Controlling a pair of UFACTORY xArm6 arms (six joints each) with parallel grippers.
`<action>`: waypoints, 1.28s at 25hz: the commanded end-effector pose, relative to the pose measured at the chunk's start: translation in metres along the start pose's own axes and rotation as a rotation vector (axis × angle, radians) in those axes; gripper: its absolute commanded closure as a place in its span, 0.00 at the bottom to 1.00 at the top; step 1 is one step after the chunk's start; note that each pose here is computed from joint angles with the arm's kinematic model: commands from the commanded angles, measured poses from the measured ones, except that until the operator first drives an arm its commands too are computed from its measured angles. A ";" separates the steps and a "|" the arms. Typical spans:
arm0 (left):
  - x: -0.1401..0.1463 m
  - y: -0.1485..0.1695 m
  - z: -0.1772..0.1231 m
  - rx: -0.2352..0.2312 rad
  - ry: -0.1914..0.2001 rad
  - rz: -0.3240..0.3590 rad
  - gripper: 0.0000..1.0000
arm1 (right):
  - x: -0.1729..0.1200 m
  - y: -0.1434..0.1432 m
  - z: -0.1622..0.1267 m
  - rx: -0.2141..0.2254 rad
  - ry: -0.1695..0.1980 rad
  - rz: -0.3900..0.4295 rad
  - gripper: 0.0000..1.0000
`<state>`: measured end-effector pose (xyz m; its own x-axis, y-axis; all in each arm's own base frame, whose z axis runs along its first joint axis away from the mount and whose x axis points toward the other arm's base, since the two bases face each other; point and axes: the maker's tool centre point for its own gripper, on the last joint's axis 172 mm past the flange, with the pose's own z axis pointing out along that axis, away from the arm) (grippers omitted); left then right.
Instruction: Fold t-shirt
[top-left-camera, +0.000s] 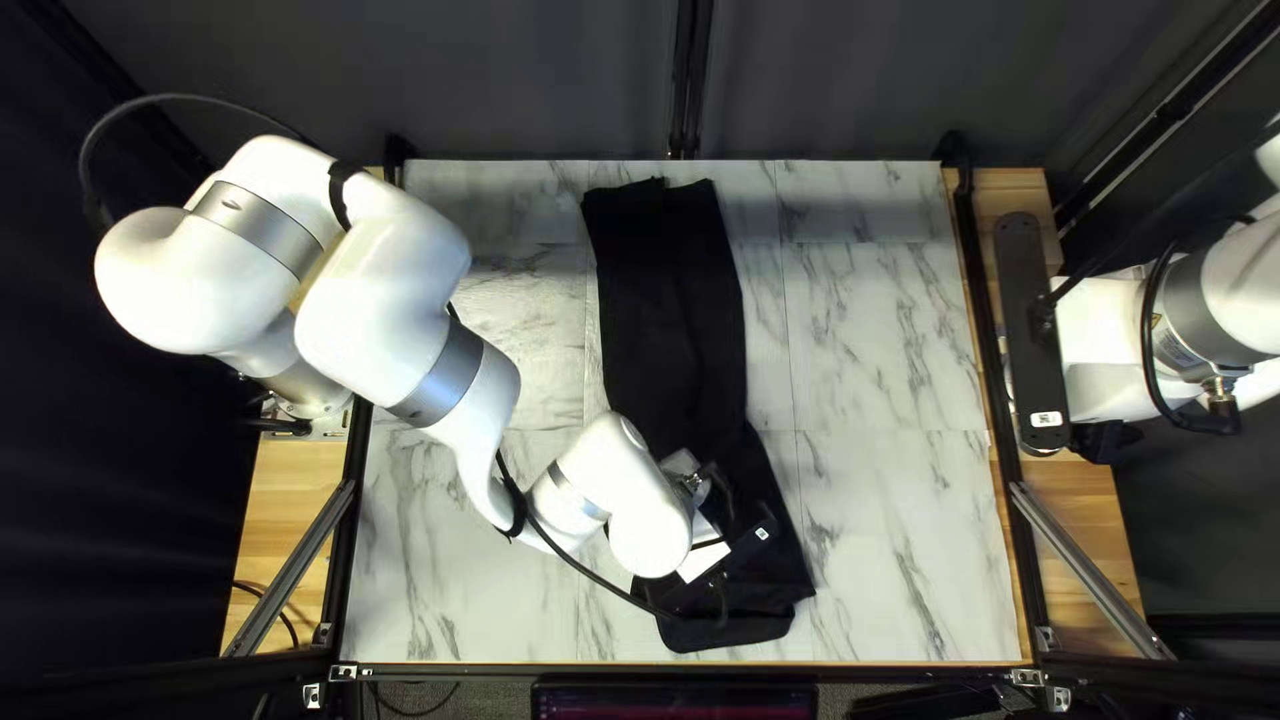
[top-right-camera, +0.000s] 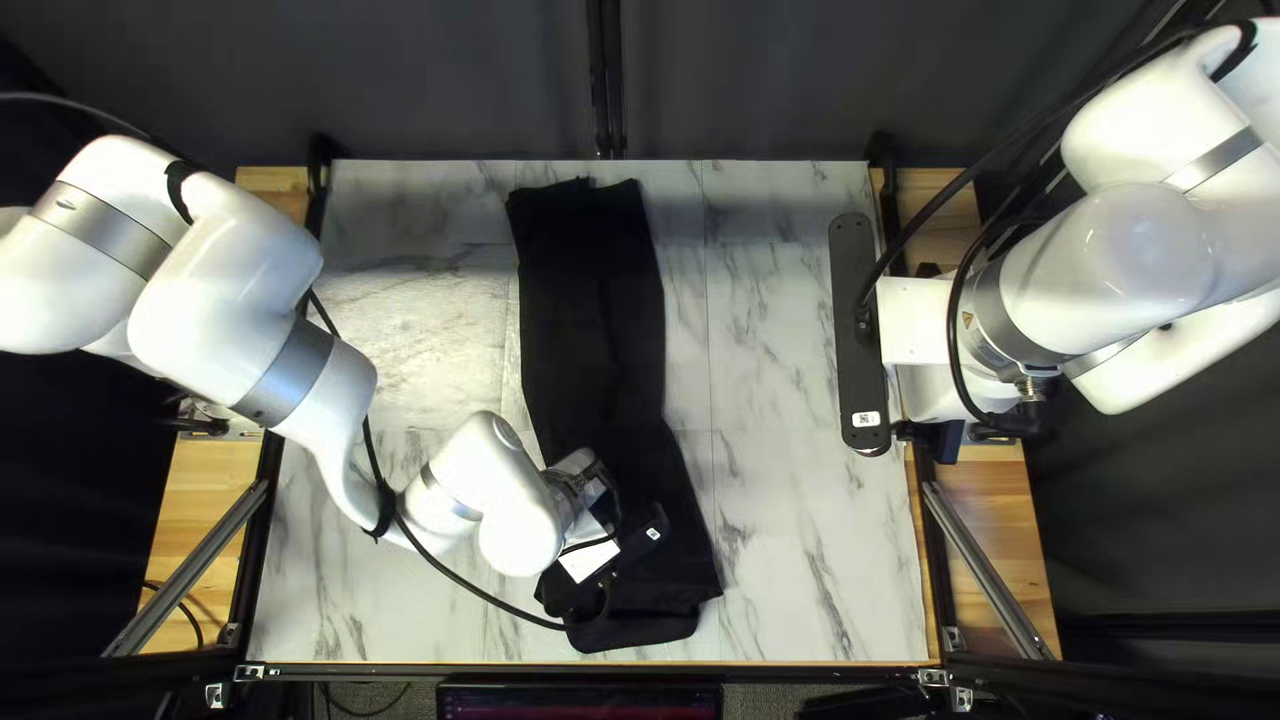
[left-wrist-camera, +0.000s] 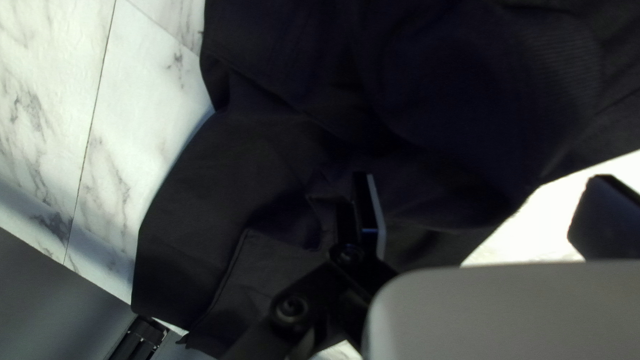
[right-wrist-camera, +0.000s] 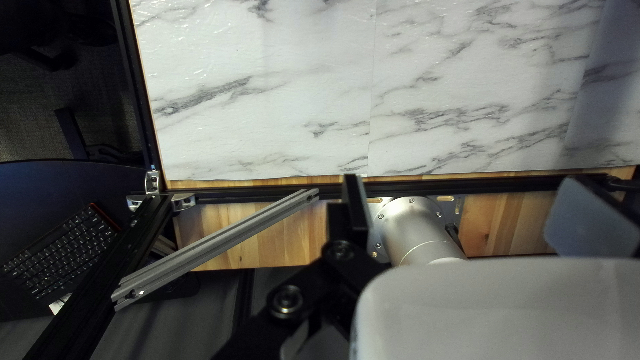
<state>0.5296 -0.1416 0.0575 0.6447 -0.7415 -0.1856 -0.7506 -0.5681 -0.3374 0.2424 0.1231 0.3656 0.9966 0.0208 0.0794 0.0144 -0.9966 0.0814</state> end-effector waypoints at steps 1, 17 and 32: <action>0.004 -0.008 0.003 0.006 0.032 0.011 1.00 | 0.000 0.000 0.000 0.000 0.000 0.000 0.00; -0.001 -0.036 0.002 -0.047 0.197 0.223 0.29 | 0.000 0.000 0.000 0.000 0.000 0.000 0.00; 0.013 0.001 -0.003 0.054 0.146 0.081 0.00 | 0.000 0.000 0.000 0.000 0.000 0.000 0.00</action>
<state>0.5372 -0.1388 0.0634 0.5239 -0.8485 -0.0743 -0.8131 -0.4722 -0.3404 0.2424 0.1231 0.3656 0.9966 0.0208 0.0794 0.0144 -0.9966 0.0814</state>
